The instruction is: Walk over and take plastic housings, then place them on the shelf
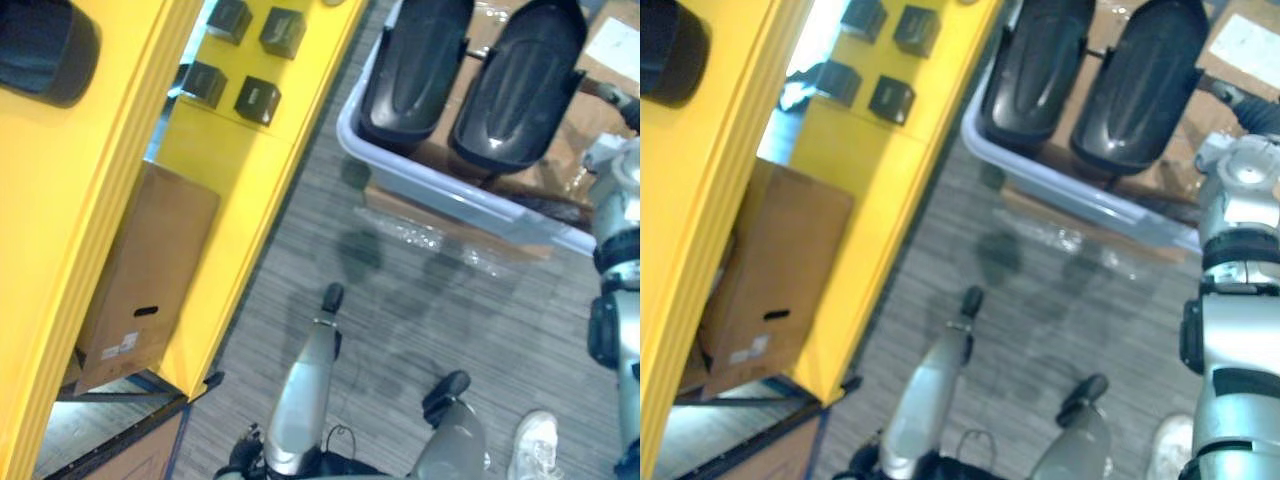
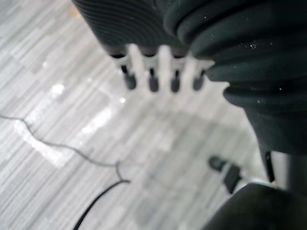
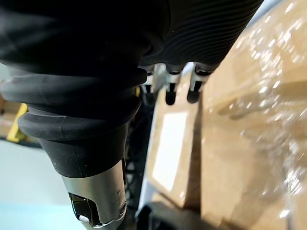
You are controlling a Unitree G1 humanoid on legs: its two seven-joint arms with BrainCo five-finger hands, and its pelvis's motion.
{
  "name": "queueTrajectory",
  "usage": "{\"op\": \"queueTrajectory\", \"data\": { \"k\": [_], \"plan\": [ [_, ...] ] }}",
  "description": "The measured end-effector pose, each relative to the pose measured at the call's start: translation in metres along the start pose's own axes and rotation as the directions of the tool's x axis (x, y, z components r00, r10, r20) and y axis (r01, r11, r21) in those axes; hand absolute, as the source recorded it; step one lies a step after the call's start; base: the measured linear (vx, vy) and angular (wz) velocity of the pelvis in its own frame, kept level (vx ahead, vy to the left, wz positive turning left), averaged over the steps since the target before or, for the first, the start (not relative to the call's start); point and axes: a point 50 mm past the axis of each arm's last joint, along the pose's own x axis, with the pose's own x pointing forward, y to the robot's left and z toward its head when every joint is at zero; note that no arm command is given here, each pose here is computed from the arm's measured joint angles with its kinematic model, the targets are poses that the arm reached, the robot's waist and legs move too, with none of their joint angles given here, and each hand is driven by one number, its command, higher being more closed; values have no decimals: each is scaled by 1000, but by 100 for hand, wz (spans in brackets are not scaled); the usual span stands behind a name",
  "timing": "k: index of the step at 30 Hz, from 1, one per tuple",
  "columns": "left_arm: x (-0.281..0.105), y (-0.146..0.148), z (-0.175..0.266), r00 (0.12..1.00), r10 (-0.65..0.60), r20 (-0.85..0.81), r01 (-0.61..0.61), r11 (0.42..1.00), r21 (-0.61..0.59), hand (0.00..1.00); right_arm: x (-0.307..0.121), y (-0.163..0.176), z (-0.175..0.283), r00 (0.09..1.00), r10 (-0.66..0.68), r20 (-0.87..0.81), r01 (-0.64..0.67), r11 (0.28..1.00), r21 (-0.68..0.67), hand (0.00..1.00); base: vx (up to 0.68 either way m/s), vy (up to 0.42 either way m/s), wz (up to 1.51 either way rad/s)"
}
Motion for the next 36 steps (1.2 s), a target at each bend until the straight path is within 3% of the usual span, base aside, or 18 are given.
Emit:
{"op": "queueTrajectory", "data": {
  "k": [13, 14, 26, 29, 36],
  "plan": [
    [0, -10, -2, 998, -63, -1, 63, 995, -72, 0, 3, -10, -14, 988, -54, -142, 40, 994, -98, 0, -3, 6, 7],
    [0, -11, -1, 998, -67, 1, 67, 995, -70, 0, 4, -13, -14, 987, -65, -148, 50, 993, -105, 100, 8, 3, 4],
    [1, -17, -3, 995, -96, -6, 95, 993, -73, 0, 6, -42, -28, 935, -187, -302, 107, 959, -262, 100, -2, -2, 2],
    [1, -15, 0, 996, -92, 15, 92, 995, -43, 0, 1, -46, -41, 906, -235, -352, 105, 930, -351, 100, 13, -12, 13],
    [3, -17, 19, 991, -87, 100, 90, 996, -28, 0, -1, -51, -47, 887, -264, -378, 100, 910, -401, 100, -15, -6, 11]
  ]
}}
